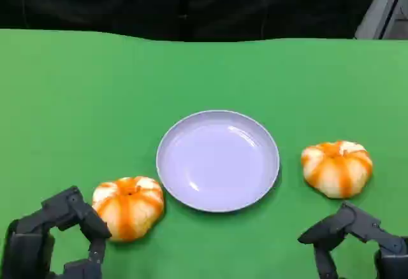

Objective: Grasp the bread from the table and place it into the plate.

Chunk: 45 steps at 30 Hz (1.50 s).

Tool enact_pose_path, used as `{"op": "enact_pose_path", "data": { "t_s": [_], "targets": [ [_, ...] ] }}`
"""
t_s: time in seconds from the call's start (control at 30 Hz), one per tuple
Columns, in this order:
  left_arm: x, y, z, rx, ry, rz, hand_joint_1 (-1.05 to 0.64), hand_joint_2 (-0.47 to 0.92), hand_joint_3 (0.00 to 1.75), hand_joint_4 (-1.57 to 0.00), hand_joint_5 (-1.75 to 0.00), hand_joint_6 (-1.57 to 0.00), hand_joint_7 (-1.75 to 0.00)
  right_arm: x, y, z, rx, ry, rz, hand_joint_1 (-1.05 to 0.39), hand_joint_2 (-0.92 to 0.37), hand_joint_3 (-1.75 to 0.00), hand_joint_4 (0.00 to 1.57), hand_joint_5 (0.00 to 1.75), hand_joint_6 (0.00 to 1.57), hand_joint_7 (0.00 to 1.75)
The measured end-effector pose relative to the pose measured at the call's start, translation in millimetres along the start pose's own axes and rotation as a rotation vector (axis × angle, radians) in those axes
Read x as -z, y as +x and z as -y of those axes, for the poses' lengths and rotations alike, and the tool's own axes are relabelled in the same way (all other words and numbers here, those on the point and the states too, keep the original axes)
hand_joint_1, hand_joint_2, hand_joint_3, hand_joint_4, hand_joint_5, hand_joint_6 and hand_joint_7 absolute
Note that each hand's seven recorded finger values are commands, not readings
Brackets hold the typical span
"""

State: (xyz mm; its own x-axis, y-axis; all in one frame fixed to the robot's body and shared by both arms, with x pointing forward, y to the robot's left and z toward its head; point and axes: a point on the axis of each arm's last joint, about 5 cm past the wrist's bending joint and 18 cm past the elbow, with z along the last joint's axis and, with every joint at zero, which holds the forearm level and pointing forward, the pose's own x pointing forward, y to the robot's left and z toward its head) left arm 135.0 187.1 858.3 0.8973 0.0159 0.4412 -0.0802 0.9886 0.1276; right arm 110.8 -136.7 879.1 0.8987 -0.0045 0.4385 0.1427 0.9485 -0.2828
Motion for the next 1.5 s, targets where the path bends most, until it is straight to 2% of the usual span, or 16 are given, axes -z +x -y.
{"op": "enact_pose_path", "data": {
  "t_s": [0.5,0.6,0.67,0.77,0.87,0.9,0.97,1.0,1.07,1.17,1.2,1.3,1.43,1.5],
  "targets": [
    [0.5,0,-0.2,-0.001,-0.001,-0.002,0.02,0.42,1.29,-0.86,-1.67,-0.85,-1.45,0.8,0.0,-0.1,-0.005,0.0,-0.002,-0.12,-0.4,-1.17,0.67,1.57,0.74,1.26],
    [0.8,0,-0.4,0.0,0.0,-0.002,0.03,0.42,1.29,-0.86,-1.62,-0.85,-1.42,0.8,0.0,0.0,-0.006,-0.001,-0.002,-0.11,-0.4,-1.17,0.67,1.56,0.74,1.26],
    [1.7,-1,-1.0,0.005,0.01,0.001,0.01,0.48,1.18,-0.81,-1.45,-0.82,-1.24,0.8,0.0,-0.1,-0.007,0.0,-0.002,-0.09,-0.4,-1.18,0.67,1.56,0.74,1.25],
    [2.1,0,-2.0,0.02,0.026,0.006,0.02,0.55,0.96,-0.75,-1.13,-0.83,-0.79,0.8,0.2,-0.4,-0.009,0.001,-0.001,-0.08,-0.39,-1.21,0.68,1.56,0.75,1.25],
    [3.0,0,-1.9,0.022,0.038,0.002,-0.06,0.59,0.72,-0.7,-0.98,-0.82,-0.47,1.4,0.4,-0.8,-0.012,0.0,-0.003,-0.09,-0.38,-1.22,0.68,1.56,0.75,1.25],
    [3.5,0,-2.1,0.021,0.058,-0.002,-0.1,0.62,0.65,-0.66,-0.95,-0.8,-0.42,1.8,0.4,-1.0,-0.013,0.0,-0.004,-0.09,-0.38,-1.22,0.68,1.56,0.75,1.25],
    [3.9,0,-2.1,0.026,0.107,-0.004,-0.23,0.79,0.29,-0.55,-0.9,-0.75,-0.25,2.3,0.2,-1.2,-0.015,-0.001,-0.006,-0.09,-0.39,-1.22,0.68,1.56,0.74,1.25],
    [4.2,1,-2.2,0.037,0.149,-0.006,-0.29,0.85,0.17,-0.48,-0.87,-0.72,-0.18,2.4,0.5,-1.3,-0.015,-0.001,-0.006,-0.09,-0.39,-1.22,0.68,1.56,0.74,1.25],
    [4.8,1,-2.3,0.063,0.232,-0.012,-0.35,0.88,0.09,-0.39,-0.83,-0.67,-0.12,2.8,1.0,-1.5,-0.017,0.0,-0.005,-0.09,-0.39,-1.22,0.68,1.56,0.74,1.25],
    [4.5,4,-1.8,0.099,0.33,-0.022,-0.44,0.88,0.04,-0.17,-0.71,-0.5,-0.02,3.0,1.3,-2.1,-0.02,0.001,-0.004,-0.07,-0.38,-1.22,0.68,1.56,0.75,1.25],
    [4.1,5,-2.5,0.122,0.368,-0.035,-0.46,0.88,0.04,-0.14,-0.69,-0.46,-0.01,3.1,1.6,-2.6,-0.021,0.002,-0.003,-0.07,-0.38,-1.22,0.68,1.56,0.75,1.25],
    [2.3,8,-4.4,0.172,0.452,-0.067,-0.47,0.88,0.02,-0.11,-0.66,-0.43,0.0,3.7,2.2,-3.5,-0.025,0.005,-0.004,-0.07,-0.38,-1.23,0.68,1.56,0.75,1.25],
    [0.5,9,-3.6,0.188,0.478,-0.073,-0.47,0.89,0.01,-0.11,-0.65,-0.43,0.0,4.0,2.0,-3.8,-0.026,0.005,-0.006,-0.07,-0.38,-1.23,0.68,1.56,0.75,1.25],
    [-1.3,11,-3.2,0.206,0.52,-0.079,-0.55,0.88,0.01,-0.05,-0.61,-0.31,0.0,4.0,2.1,-3.9,-0.026,0.006,-0.006,-0.07,-0.37,-1.24,0.69,1.56,0.75,1.25]
  ]
}}
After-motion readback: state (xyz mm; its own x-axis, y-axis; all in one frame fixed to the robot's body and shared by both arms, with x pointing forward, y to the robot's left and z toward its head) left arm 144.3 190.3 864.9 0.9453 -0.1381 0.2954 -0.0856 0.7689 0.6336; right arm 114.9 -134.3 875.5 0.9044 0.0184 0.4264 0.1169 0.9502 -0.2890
